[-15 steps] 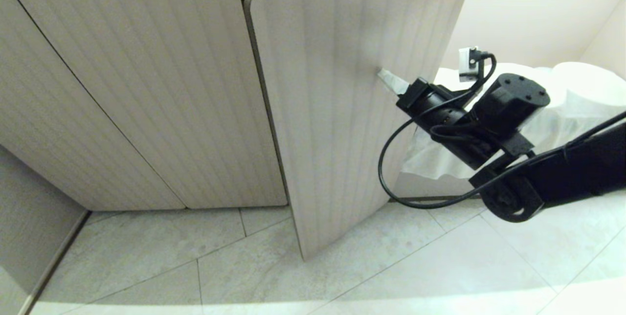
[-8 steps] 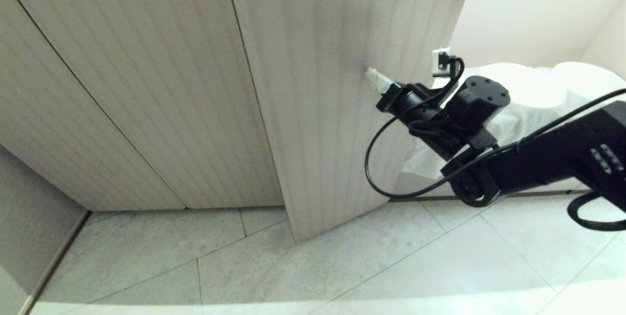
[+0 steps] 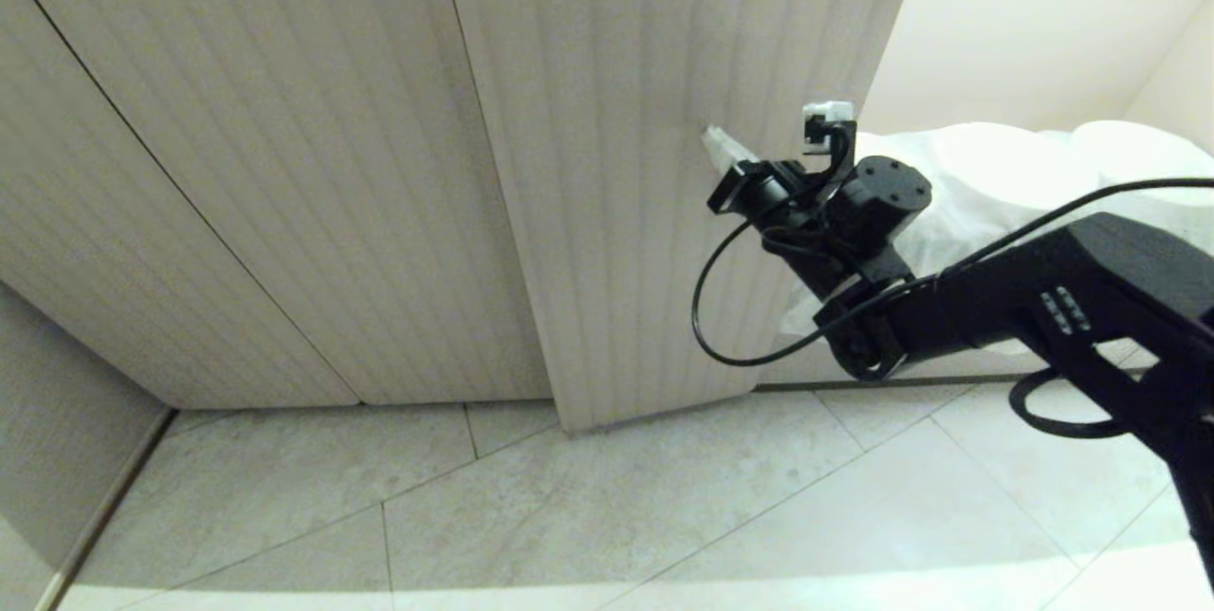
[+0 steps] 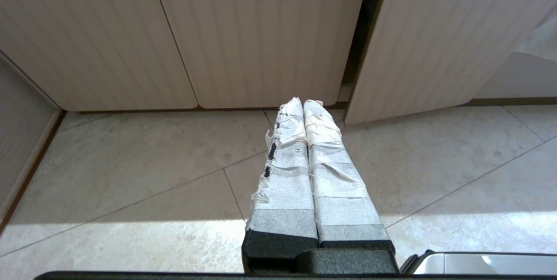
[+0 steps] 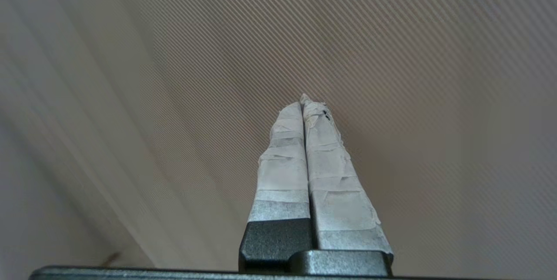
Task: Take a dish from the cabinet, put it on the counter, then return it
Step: Close the cabinet door
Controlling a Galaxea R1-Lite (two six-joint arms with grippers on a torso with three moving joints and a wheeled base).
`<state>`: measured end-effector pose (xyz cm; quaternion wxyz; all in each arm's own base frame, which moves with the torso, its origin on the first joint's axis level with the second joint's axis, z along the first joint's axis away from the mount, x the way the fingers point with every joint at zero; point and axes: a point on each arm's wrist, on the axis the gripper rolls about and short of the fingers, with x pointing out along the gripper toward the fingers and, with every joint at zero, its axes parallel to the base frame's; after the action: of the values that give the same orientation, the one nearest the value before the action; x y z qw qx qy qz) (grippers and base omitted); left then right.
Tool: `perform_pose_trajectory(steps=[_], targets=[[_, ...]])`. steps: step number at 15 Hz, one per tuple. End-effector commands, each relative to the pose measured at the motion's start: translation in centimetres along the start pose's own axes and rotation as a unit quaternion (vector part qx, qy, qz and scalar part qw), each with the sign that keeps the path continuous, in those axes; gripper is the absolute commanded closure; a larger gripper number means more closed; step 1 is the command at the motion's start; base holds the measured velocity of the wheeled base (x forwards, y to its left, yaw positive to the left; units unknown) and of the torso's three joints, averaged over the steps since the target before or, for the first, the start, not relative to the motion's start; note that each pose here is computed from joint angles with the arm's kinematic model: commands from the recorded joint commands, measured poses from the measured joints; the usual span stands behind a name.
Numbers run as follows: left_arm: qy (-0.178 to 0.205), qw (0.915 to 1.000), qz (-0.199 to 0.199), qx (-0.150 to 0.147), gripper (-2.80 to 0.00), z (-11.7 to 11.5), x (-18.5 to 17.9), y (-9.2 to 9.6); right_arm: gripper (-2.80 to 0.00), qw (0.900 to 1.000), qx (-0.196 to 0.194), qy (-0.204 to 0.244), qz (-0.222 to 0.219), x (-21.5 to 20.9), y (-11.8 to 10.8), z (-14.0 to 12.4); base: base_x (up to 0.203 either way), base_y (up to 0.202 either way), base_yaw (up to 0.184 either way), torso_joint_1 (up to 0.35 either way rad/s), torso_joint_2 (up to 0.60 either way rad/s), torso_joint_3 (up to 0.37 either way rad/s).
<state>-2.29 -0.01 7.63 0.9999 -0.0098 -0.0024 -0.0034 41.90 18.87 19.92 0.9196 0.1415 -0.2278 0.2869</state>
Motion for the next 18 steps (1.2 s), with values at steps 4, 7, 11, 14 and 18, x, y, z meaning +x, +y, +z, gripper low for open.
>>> perform_pose_trajectory(steps=[4,7,11,14,18], targets=[[0.0,1.0,0.0,0.0,0.0,0.0,0.0,0.0,0.0,0.998,-0.054,-0.016,-0.017,1.1,-2.8,-2.6,0.0,0.0,0.0,0.0,0.0,0.0],[0.0,1.0,0.0,0.0,0.0,0.0,0.0,0.0,0.0,0.996,-0.082,-0.023,-0.029,1.7,-4.6,-3.2,0.0,0.0,0.0,0.0,0.0,0.0],[0.0,1.0,0.0,0.0,0.0,0.0,0.0,0.0,0.0,0.993,-0.106,-0.023,-0.042,2.4,-6.5,-3.8,0.0,0.0,0.0,0.0,0.0,0.0],[0.0,1.0,0.0,0.0,0.0,0.0,0.0,0.0,0.0,0.993,-0.109,-0.02,-0.046,2.2,-7.0,-3.9,0.0,0.0,0.0,0.0,0.0,0.0],[0.0,1.0,0.0,0.0,0.0,0.0,0.0,0.0,0.0,0.993,-0.108,-0.014,-0.046,2.0,-6.7,-3.4,0.0,0.0,0.0,0.0,0.0,0.0]])
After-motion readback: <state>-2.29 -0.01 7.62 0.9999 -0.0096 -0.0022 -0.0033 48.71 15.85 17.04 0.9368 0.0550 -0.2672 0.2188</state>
